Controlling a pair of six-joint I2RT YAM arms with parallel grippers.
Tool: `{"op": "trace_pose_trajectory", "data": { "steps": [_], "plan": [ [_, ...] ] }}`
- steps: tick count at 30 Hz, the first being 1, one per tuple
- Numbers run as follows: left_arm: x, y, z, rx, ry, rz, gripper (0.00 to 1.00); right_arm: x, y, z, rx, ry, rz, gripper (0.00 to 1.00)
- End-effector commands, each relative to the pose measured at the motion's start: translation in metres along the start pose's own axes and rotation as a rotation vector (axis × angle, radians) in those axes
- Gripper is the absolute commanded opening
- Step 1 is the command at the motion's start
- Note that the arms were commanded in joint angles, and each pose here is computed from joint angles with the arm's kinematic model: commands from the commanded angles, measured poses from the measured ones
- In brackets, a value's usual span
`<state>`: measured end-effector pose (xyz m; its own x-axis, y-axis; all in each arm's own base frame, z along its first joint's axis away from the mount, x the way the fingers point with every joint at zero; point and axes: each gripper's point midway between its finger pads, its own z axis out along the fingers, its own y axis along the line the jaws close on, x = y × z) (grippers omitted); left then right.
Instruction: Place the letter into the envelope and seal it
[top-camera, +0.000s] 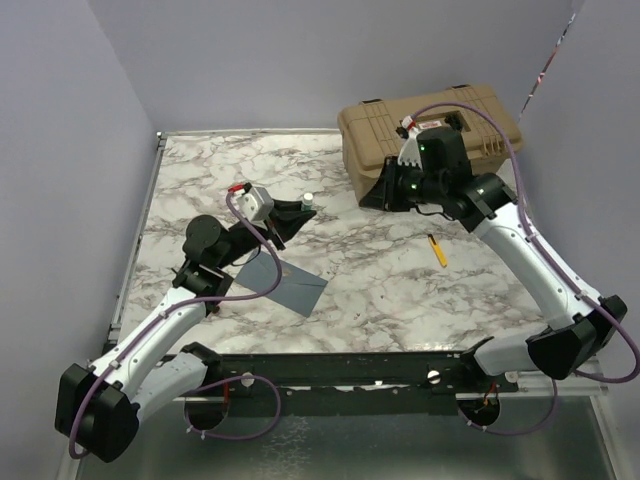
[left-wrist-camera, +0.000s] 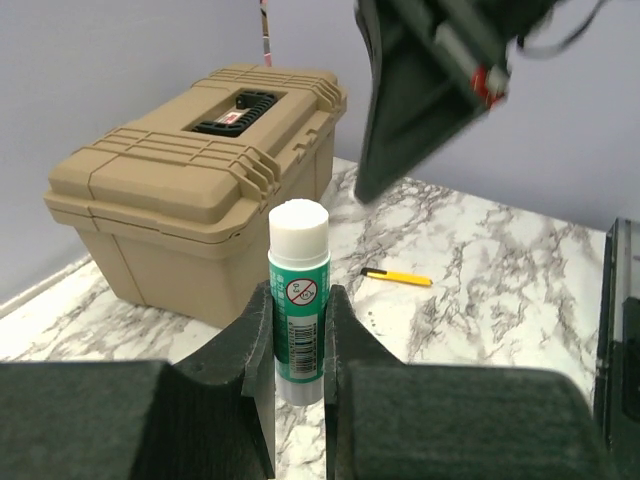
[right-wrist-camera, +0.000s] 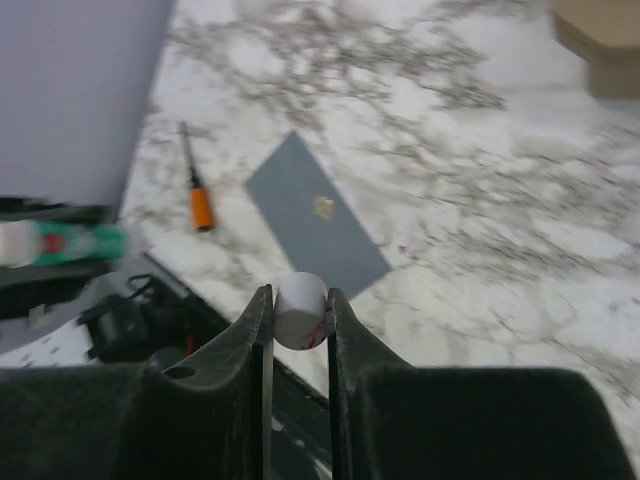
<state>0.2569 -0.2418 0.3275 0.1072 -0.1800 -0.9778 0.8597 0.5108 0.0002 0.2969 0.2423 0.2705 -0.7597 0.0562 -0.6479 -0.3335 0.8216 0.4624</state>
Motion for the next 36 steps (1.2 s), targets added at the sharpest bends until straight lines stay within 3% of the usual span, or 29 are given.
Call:
{"op": "trace_pose_trajectory", "data": {
  "steps": [1,12,36],
  "plan": [
    [0.005,-0.009,-0.001,0.093,0.024,0.149,0.0,-0.004,0.076,-0.039,-0.367,0.101,-0.014,0.0],
    [0.011,-0.019,0.003,0.203,0.079,0.23,0.0,-0.026,0.132,-0.055,-0.673,0.095,0.074,0.0],
    [0.012,-0.02,0.003,0.217,0.091,0.235,0.0,-0.002,0.129,-0.02,-0.625,0.202,0.094,0.0]
  ]
}}
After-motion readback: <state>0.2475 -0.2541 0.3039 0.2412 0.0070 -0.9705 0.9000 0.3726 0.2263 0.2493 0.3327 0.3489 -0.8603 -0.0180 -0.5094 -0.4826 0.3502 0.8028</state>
